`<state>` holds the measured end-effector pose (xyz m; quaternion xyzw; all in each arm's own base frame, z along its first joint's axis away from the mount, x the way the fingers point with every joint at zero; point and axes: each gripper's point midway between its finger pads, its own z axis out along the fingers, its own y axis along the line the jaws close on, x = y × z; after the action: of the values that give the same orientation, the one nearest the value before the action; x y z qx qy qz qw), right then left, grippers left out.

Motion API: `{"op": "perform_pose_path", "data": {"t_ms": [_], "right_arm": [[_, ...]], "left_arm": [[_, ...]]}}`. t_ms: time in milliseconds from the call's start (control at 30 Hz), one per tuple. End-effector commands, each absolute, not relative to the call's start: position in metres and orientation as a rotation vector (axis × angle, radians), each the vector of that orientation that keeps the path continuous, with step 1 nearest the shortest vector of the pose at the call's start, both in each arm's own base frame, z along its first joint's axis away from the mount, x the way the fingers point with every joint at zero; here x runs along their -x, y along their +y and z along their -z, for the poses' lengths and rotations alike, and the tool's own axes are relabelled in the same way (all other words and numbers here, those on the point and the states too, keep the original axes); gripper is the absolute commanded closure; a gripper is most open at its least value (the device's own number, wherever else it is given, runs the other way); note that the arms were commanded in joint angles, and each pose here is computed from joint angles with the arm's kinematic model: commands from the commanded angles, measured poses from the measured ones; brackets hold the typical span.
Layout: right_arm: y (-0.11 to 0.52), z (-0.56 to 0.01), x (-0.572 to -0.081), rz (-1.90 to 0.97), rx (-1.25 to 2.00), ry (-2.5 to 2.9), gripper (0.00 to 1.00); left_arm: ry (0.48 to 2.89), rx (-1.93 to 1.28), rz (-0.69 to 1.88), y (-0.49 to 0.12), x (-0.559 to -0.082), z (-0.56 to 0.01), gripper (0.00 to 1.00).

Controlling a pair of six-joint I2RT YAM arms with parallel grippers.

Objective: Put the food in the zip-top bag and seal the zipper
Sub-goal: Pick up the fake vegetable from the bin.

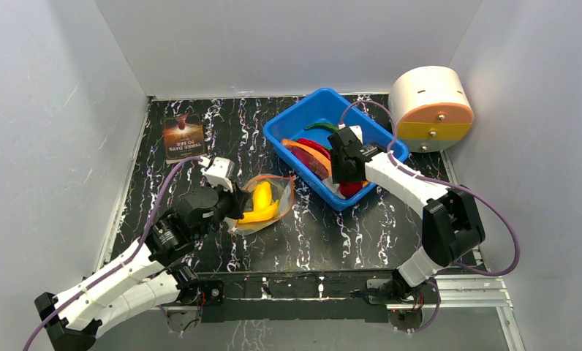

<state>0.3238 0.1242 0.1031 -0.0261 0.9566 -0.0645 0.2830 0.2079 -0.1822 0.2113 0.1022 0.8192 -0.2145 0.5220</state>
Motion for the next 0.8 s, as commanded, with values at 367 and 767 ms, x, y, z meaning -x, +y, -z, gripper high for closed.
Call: {"op": "perform_pose_path", "data": {"t_ms": [367, 767], "right_arm": [[0.128, -0.168, -0.336, 0.076, 0.08, 2.39, 0.56], [0.151, -0.246, -0.325, -0.162, 0.16, 2.238, 0.61]], "left_arm": [[1.942, -0.238, 0.539, -0.187, -0.211, -0.224, 1.0], [1.923, -0.213, 0.566, -0.194, -0.216, -0.234, 1.0]]}}
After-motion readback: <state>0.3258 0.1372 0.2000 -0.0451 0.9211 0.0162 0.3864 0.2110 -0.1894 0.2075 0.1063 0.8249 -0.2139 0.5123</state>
